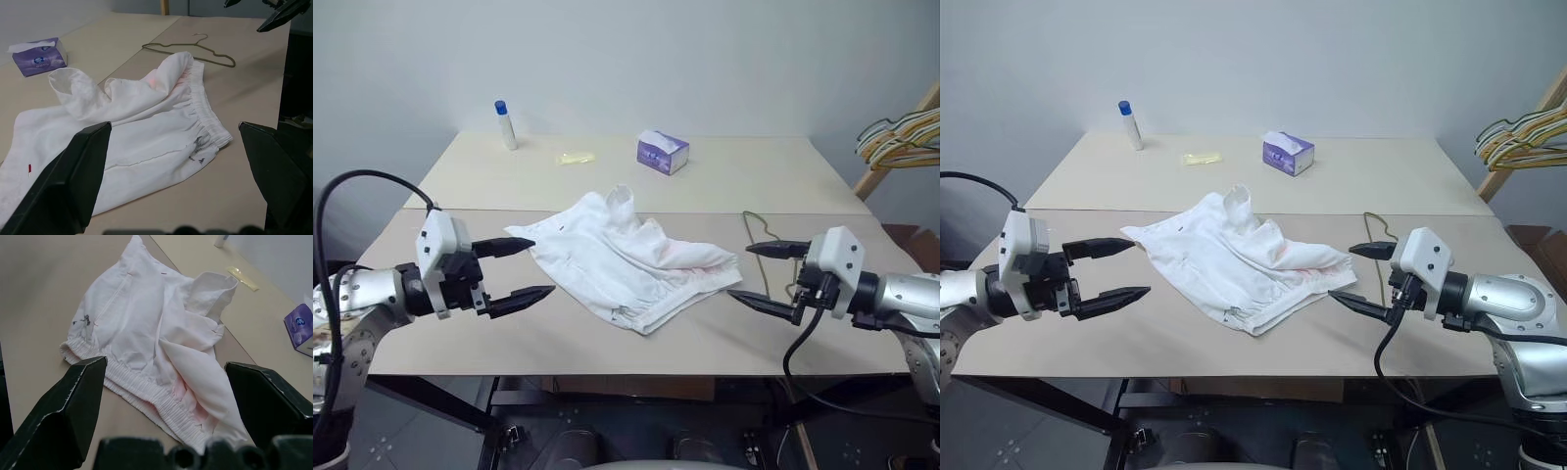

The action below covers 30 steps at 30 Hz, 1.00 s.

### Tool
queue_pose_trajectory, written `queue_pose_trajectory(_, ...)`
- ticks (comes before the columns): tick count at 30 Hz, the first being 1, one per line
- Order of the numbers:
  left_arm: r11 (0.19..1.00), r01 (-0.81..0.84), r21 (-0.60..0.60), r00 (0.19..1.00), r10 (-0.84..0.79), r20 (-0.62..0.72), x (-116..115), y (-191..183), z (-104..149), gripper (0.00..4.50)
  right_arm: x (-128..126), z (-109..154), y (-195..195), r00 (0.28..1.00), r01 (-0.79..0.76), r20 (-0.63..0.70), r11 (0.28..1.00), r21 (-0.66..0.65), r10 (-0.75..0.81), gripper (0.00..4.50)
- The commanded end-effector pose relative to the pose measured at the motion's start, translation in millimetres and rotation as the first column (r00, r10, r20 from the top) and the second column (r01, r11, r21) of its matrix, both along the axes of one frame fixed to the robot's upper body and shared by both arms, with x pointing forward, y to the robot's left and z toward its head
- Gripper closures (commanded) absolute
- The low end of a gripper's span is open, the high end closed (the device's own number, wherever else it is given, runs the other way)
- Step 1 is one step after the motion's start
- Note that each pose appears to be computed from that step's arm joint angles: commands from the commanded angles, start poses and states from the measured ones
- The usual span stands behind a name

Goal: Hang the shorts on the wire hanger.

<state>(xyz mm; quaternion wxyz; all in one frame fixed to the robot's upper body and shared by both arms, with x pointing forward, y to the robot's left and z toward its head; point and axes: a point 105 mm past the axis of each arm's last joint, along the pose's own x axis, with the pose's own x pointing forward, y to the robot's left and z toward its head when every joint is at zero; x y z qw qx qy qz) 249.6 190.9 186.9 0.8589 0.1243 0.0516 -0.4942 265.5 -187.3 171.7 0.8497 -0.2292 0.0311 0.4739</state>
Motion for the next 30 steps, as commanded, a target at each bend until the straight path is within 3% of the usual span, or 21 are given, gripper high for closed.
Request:
queue_pose_trajectory(1, 1.0, 0.004, -0.001, 0.998, -0.004, 0.07, 0.4, -1.1, 12.4, 0.0, -0.7, 10.4, 2.7, 0.998, -0.016, 0.056, 1.0, -0.001, 0.016, 0.02)
queue_pose_trajectory(11, 0.999, 0.042, -0.002, 0.997, -0.042, 0.065, -2.7, -5.8, 13.6, 0.0, -5.3, 8.2, 18.8, 0.997, -0.036, 0.072, 0.999, -0.013, 0.037, 0.02)
queue_pose_trajectory(16, 0.999, 0.049, -0.014, 0.996, -0.048, 0.077, 0.7, -10.2, 15.3, 0.0, -3.5, -32.6, 45.0, 0.994, -0.112, -0.01, 0.97, -0.215, 0.112, 0.02)
queue_pose_trajectory(24, 0.997, 0.07, -0.023, 0.995, -0.069, 0.067, 3.1, -17.3, 10.4, 0.0, 3.7, -61.4, 112.4, 0.974, -0.214, -0.117, 0.957, -0.198, 0.194, 0.02)
queue_pose_trajectory(30, 0.997, 0.076, -0.022, 0.994, -0.074, 0.075, 5.7, -19.0, 12.5, 0.0, 10.1, -92.2, 135.1, 0.968, -0.203, -0.207, 0.928, -0.313, 0.142, 0.02)
